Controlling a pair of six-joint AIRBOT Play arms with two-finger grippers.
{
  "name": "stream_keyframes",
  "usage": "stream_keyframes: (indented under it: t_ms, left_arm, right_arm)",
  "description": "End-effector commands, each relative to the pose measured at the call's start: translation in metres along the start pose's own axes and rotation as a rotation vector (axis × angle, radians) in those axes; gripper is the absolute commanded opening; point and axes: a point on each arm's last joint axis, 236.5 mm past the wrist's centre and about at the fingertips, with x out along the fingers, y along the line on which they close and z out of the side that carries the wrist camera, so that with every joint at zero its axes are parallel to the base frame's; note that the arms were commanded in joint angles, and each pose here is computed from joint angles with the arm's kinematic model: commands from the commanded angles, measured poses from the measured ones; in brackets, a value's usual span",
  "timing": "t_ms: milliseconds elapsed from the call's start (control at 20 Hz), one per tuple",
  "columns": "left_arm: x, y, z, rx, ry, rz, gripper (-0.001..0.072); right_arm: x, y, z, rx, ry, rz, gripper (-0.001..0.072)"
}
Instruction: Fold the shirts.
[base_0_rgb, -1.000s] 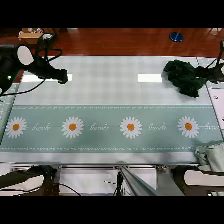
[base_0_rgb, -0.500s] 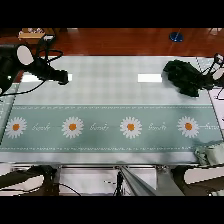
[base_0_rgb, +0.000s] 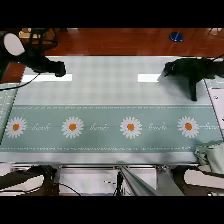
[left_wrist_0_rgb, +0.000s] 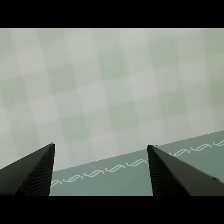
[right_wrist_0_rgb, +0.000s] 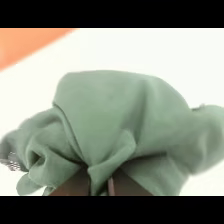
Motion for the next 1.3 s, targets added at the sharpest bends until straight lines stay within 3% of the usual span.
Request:
stream_keyframes:
  t_ms: [0, 300, 550, 750, 900, 1250]
  left_arm:
    - [-0.063, -0.016, 0.035, 0.000, -0.128, -0.050, 0.0703]
    - [-0.221, -0.055, 0.067, 0.032, -0.480, -0.164, 0.0703]
    - [-0.296, -0.066, 0.032, 0.064, -0.587, -0.166, 0.0702]
    - [-0.303, -0.069, 0.007, 0.064, -0.534, -0.172, 0.0702]
    - [-0.294, -0.069, 0.000, 0.050, -0.483, -0.179, 0.0702]
    - [-0.265, -0.068, -0.013, 0.040, -0.388, -0.185, 0.0702]
  right_arm:
    - [-0.107, 0.036, 0.073, -0.064, -0.250, 0.074, 0.0029]
    - [-0.284, 0.096, 0.114, -0.021, -0.536, 0.277, 0.0029]
    - [-0.328, 0.158, 0.064, 0.008, -0.367, 0.563, 0.0029]
    - [-0.313, 0.214, -0.022, -0.126, 0.000, 0.759, 0.0029]
    - [-0.291, 0.264, -0.101, -0.328, 0.255, 0.831, 0.0029]
    - [-0.221, 0.325, -0.329, -0.968, 0.696, 0.706, 0.0030]
